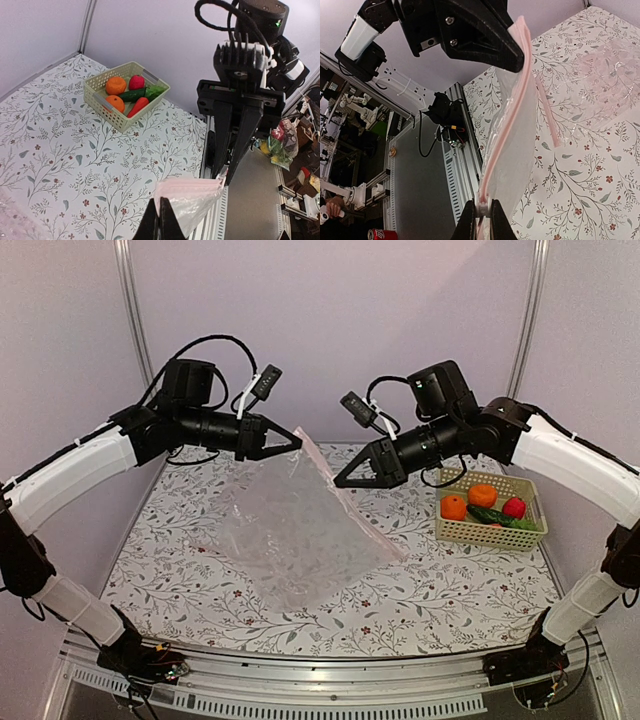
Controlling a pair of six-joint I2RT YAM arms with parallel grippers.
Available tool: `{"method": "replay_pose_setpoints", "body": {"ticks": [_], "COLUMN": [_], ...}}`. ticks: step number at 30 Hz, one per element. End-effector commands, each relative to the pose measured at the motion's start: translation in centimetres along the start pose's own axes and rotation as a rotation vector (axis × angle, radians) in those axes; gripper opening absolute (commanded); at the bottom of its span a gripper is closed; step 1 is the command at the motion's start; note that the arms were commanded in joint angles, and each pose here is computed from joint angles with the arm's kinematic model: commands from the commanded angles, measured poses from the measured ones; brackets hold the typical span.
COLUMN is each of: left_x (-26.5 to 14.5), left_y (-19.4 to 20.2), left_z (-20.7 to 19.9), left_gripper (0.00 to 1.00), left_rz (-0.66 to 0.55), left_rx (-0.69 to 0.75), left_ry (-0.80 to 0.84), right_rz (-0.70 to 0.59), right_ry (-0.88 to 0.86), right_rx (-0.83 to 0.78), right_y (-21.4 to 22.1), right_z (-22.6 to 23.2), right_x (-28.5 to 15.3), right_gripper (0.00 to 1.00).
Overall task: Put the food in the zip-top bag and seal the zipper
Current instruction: Unzip the zipper from the zipper food storage bag.
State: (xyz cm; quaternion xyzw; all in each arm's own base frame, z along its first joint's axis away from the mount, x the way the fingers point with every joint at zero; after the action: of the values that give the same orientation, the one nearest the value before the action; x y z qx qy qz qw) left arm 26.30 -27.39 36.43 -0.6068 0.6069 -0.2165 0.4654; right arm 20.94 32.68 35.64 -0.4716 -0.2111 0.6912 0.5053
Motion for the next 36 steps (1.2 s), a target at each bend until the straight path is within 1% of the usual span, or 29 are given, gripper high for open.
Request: {"method": "replay_pose_setpoints", "body": {"ticks": [1, 36], "left_x": [-1.6, -4.8], "left_y": [-1.1, -2.1], "left_z": [1.2, 4.9], "left_gripper": [0.00, 0.00], "left_rz": [-0.077, -0.171], "left_rx": [0.006, -0.062], "left_ry": [-0.082, -0.237], "right_rz": [0.052, 0.065], "right_ry": [-0.018, -0.009], "right_rx": [0.026, 0.039], "right_y": [1.2, 1.8], "right_z": [-0.2, -0.3], "right_x": [0.7, 0.7], "right_gripper": [0.00, 0.00]}}
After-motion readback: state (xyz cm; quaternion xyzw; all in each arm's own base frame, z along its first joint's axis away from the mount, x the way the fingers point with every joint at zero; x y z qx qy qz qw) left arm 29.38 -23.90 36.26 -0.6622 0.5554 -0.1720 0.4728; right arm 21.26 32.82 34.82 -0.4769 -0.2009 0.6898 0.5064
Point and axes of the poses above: each gripper's point midway between its finger pads, its own x axis out along the fingers, its own z axis along the line the jaws close on, y = z × x, the point moved 7 cm from there along -x, back along the fingers, and after that the axes turned 5 degrees about -x, right-handed, at the moved point
